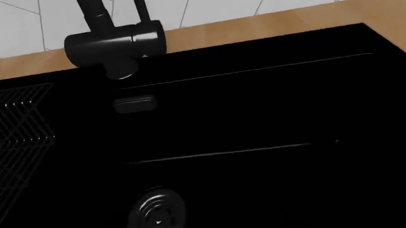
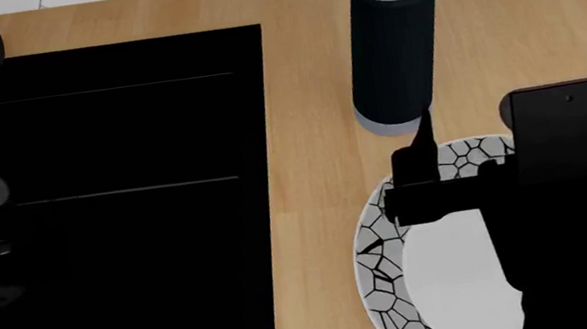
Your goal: Pick the cherry from the sink and place it on the plate located on the counter
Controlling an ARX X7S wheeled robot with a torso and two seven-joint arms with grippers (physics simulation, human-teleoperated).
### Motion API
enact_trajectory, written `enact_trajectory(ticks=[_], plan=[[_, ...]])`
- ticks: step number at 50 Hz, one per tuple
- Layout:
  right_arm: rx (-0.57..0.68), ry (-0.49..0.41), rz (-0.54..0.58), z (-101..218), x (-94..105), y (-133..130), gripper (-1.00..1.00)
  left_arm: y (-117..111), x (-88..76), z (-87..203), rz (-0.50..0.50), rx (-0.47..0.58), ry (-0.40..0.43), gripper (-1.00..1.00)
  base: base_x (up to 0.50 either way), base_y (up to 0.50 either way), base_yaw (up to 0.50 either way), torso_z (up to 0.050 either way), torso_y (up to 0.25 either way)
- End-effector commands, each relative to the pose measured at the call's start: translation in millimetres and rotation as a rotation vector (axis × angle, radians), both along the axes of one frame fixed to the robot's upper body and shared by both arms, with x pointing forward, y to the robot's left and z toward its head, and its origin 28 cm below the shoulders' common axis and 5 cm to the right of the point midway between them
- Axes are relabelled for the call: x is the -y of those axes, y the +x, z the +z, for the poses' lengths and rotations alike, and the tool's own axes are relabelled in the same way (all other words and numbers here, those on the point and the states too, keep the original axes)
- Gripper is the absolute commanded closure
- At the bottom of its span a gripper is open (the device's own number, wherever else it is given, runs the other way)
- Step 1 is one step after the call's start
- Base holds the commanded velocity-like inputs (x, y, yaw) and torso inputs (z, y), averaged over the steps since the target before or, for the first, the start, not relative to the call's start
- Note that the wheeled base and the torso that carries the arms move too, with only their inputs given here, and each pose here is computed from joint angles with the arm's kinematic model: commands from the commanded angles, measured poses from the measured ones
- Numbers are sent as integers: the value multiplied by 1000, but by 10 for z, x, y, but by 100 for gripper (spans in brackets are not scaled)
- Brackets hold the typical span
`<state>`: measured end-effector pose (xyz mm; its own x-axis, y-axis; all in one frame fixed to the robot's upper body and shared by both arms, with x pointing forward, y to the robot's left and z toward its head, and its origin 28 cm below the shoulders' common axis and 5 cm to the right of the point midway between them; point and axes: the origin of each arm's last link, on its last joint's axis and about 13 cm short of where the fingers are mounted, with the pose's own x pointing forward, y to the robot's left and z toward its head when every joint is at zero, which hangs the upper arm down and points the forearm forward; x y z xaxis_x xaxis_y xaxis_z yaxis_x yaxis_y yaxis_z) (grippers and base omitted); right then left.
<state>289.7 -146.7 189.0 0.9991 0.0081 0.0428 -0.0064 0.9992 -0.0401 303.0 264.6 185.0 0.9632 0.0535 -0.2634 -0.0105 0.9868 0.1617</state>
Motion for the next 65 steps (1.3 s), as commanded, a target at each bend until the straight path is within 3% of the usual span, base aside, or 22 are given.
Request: enact_trajectory(ticks=[1,16,32,40,46,65], plan=[[1,3,-2,3,9,-8,-100,20,-202,95,31,-165,65,-100,0,0,0,0,0],[4,3,-5,10,17,-41,-100,-87,-232,222,11,-323,61,-100,0,0,0,0,0],[-3,-1,-1,-16,19,-45,-100,-37,-258,314,-48,-483,209,-100,0,0,0,0,0],[-7,-1,-1,-36,21,-45,-100,-15,-250,337,-79,-547,195,-100,0,0,0,0,0],[-13,0,2,-61,16,-37,-100,-28,-282,301,-114,-604,243,-100,0,0,0,0,0],[-19,-2,-4,-77,37,-42,-100,387,-338,56,-96,-643,243,-100,0,0,0,0,0]])
